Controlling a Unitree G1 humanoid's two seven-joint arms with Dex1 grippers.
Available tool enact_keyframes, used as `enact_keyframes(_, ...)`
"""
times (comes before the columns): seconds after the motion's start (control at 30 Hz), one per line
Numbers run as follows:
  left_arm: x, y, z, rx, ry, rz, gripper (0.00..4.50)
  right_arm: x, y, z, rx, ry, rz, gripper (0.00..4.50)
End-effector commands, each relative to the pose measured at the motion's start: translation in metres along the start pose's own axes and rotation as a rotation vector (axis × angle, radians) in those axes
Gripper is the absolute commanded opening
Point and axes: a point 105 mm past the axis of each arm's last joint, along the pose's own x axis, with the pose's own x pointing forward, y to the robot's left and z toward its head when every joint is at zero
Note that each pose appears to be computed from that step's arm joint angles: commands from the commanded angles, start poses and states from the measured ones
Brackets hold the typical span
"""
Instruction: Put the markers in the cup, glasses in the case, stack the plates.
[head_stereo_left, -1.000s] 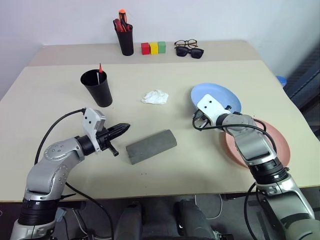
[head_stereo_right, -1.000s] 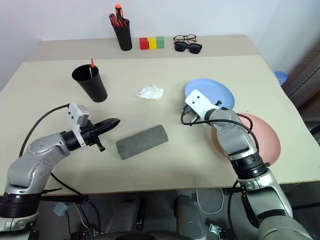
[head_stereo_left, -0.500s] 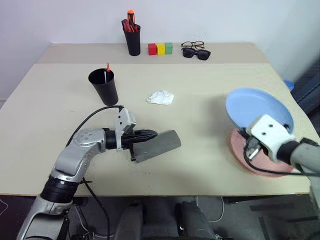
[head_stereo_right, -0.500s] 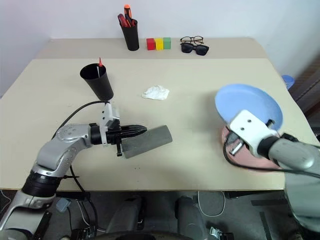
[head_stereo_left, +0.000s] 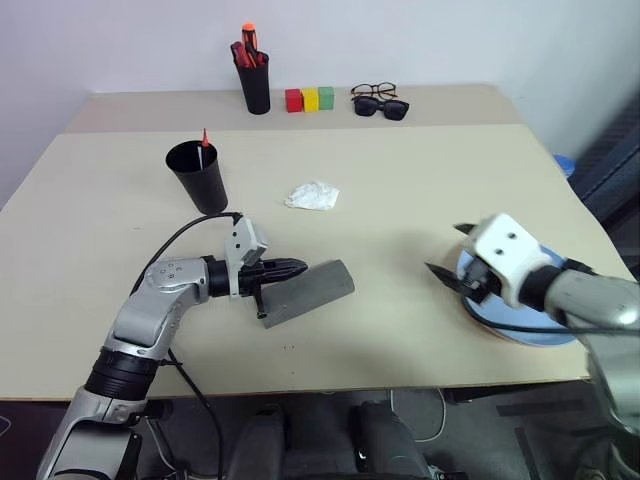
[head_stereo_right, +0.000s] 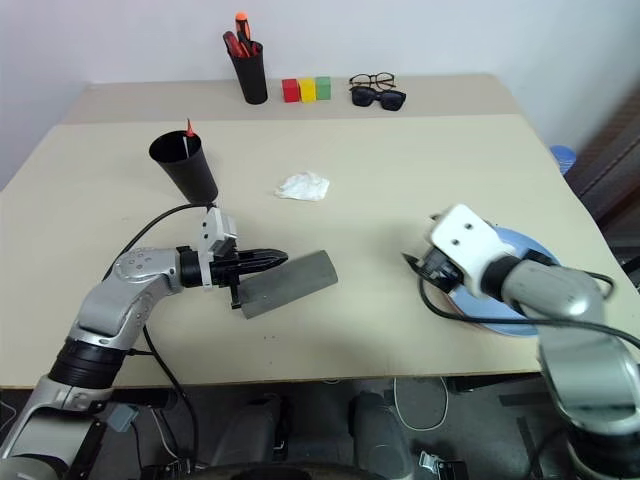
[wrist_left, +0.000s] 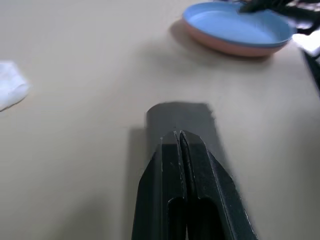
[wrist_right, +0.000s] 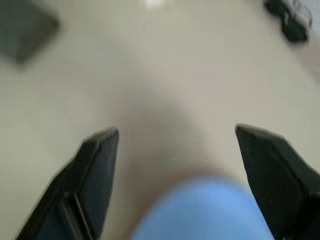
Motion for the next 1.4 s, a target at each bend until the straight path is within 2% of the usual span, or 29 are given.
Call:
enact_keyframes(0.03, -0.025, 0.021, 0.007, 0.037, -0.014, 0.167, 0.00, 0.058, 0.000, 0.014, 0.040, -0.090, 0.016, 3.88)
enact_keyframes(0.1, -0.041, 0.031, 0.004, 0.033, -0.009, 0.273, 0.00, 0.101, 0.000, 0.021, 0.110, -0.113, 0.035, 3.88)
enact_keyframes(0.27, -0.070, 0.033, -0.003, 0.026, 0.018, 0.399, 0.00, 0.166, 0.007, 0.039, 0.216, -0.153, 0.093, 3.88)
enact_keyframes(0.43, -0.088, 0.023, -0.010, 0.008, 0.032, 0.463, 0.00, 0.201, 0.020, 0.044, 0.146, -0.132, 0.118, 3.88)
enact_keyframes(0.63, -0.095, 0.013, -0.016, -0.008, 0.039, 0.492, 0.00, 0.217, 0.027, 0.040, 0.204, -0.094, 0.081, 3.88)
enact_keyframes(0.67, -0.095, 0.011, -0.016, -0.007, 0.040, 0.493, 0.00, 0.219, 0.027, 0.038, 0.218, -0.084, 0.068, 3.88)
enact_keyframes(0.77, -0.095, 0.010, -0.015, -0.006, 0.038, 0.499, 0.00, 0.221, 0.027, 0.035, 0.269, -0.066, 0.042, 2.56)
enact_keyframes(0.93, -0.097, 0.010, -0.014, -0.005, 0.040, 0.502, 0.00, 0.222, 0.024, 0.028, 0.300, -0.031, -0.006, 0.08)
enact_keyframes(1.07, -0.096, 0.009, -0.014, -0.002, 0.042, 0.495, 0.00, 0.220, 0.014, 0.026, 0.308, -0.037, -0.046, 0.08)
enact_keyframes(1.23, -0.091, 0.010, -0.016, 0.002, 0.039, 0.474, 0.00, 0.201, -0.019, 0.033, 0.269, -0.136, -0.090, 0.08)
enact_keyframes(1.3, -0.088, 0.010, -0.015, 0.003, 0.033, 0.459, 0.00, 0.184, -0.031, 0.035, 0.219, -0.175, -0.095, 0.08)
enact_keyframes(1.4, -0.071, 0.003, -0.009, 0.001, 0.013, 0.376, 0.00, 0.120, -0.045, 0.034, 0.130, -0.227, -0.084, 0.08)
